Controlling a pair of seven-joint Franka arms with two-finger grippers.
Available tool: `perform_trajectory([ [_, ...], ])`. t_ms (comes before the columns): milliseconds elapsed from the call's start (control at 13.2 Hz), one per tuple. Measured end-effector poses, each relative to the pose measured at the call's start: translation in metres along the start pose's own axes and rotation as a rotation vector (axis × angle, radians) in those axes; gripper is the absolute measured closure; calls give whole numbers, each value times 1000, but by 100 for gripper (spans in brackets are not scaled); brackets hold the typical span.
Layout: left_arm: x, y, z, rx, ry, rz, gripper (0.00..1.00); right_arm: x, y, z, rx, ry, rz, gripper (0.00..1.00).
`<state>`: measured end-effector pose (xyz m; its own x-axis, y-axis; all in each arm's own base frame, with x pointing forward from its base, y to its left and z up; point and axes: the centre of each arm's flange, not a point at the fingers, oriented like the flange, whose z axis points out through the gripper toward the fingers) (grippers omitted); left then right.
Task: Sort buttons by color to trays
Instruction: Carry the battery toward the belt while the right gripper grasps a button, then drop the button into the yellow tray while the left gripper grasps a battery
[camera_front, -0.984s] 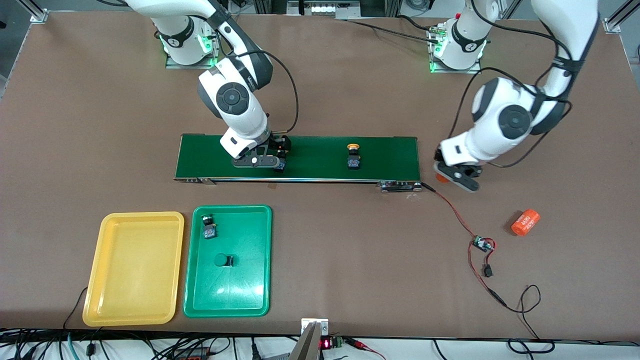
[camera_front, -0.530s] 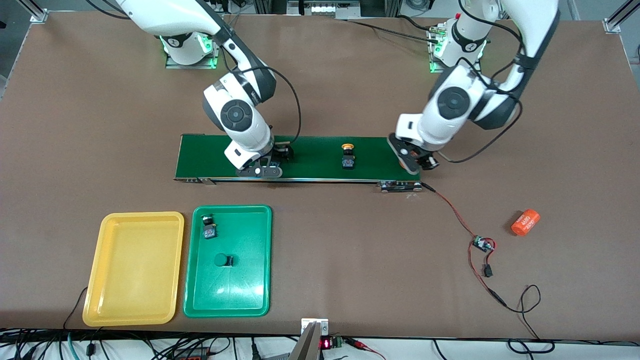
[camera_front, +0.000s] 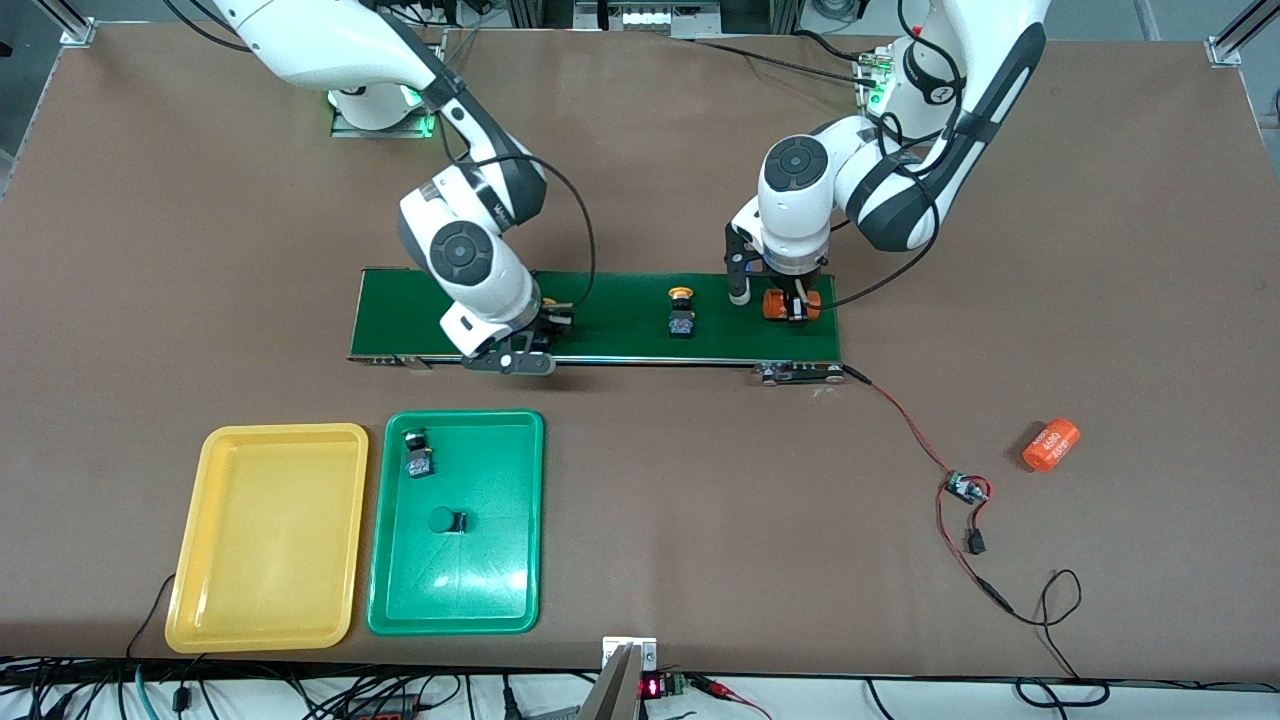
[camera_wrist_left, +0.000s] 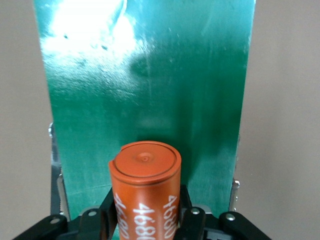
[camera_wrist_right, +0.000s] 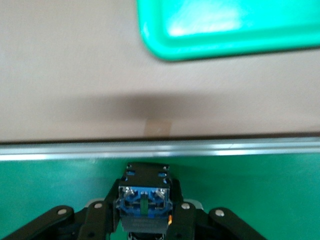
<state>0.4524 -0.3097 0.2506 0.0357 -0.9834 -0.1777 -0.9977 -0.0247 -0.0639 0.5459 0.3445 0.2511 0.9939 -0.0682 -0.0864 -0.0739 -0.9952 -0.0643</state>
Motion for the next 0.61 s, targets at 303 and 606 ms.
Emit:
perform_trajectory([
  [303,0,-1,3,-6,0,-1,30,70,70,-79,-19,-8,-51,59],
  [606,-39,-41,-23,49,2,-102,0,144,236,-135,6,28,-155,59],
])
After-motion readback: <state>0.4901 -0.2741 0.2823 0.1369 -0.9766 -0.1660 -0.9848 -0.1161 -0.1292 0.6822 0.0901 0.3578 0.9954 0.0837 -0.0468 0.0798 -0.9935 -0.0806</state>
